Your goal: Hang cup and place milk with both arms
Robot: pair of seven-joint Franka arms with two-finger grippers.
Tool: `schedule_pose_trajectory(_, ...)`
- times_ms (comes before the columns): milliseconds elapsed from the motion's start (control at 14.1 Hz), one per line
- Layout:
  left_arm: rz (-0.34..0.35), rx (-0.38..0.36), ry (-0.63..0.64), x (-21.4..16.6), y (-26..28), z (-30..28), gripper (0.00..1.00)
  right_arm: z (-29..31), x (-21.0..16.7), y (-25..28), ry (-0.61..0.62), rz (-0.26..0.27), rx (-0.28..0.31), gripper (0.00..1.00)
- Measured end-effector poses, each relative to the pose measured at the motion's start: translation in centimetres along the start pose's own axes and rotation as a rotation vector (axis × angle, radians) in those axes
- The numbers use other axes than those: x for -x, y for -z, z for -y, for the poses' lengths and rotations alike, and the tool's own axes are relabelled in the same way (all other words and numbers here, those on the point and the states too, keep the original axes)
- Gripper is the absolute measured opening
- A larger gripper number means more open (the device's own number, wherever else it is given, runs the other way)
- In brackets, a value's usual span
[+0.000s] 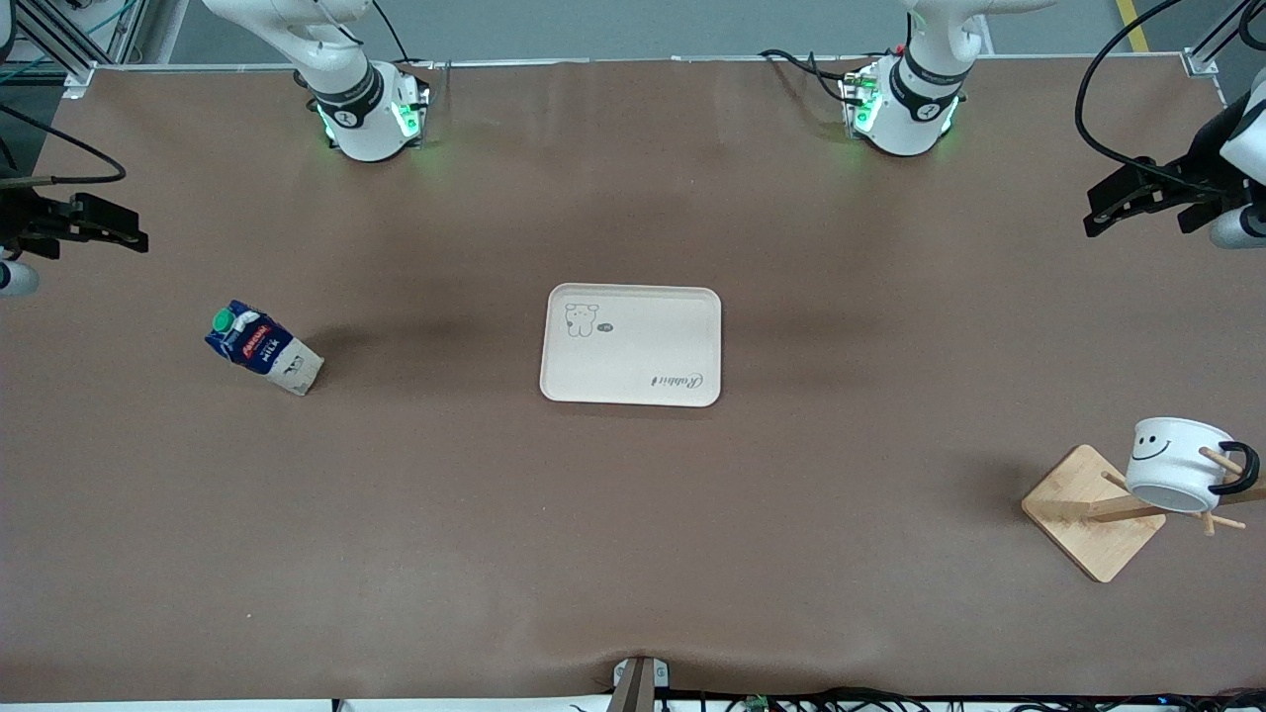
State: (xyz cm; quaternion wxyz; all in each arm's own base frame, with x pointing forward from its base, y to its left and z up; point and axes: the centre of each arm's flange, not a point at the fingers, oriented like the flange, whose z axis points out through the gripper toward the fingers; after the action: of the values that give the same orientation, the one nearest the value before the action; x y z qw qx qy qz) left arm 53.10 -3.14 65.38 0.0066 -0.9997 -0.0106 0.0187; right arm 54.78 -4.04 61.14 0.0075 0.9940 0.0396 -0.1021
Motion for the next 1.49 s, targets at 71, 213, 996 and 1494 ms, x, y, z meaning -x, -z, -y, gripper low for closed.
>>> schedule_pose_trajectory(71, -0.001, 0.0, -0.001, 0.0, 0.0, 0.0, 1.0, 0.0, 0.0, 0.0, 0.0, -0.002, -0.007, 1.0)
schedule_pose_trajectory(213, -0.004, 0.0, -0.001, 0.0, 0.1, 0.0, 1.0, -0.1, -0.1, 0.0, -0.001, -0.012, -0.022, 1.0)
schedule_pose_trajectory(996, -0.008, 0.001, 0.0, -0.1, 0.2, 0.1, 1.0, -1.0, -0.2, -0.7, -0.016, -0.009, -0.058, 1.0)
schedule_pose_trajectory(1494, 0.003, 0.0, 0.001, 0.0, 0.1, 0.1, 1.0, -1.0, -0.2, -0.7, -0.016, -0.012, -0.058, 1.0)
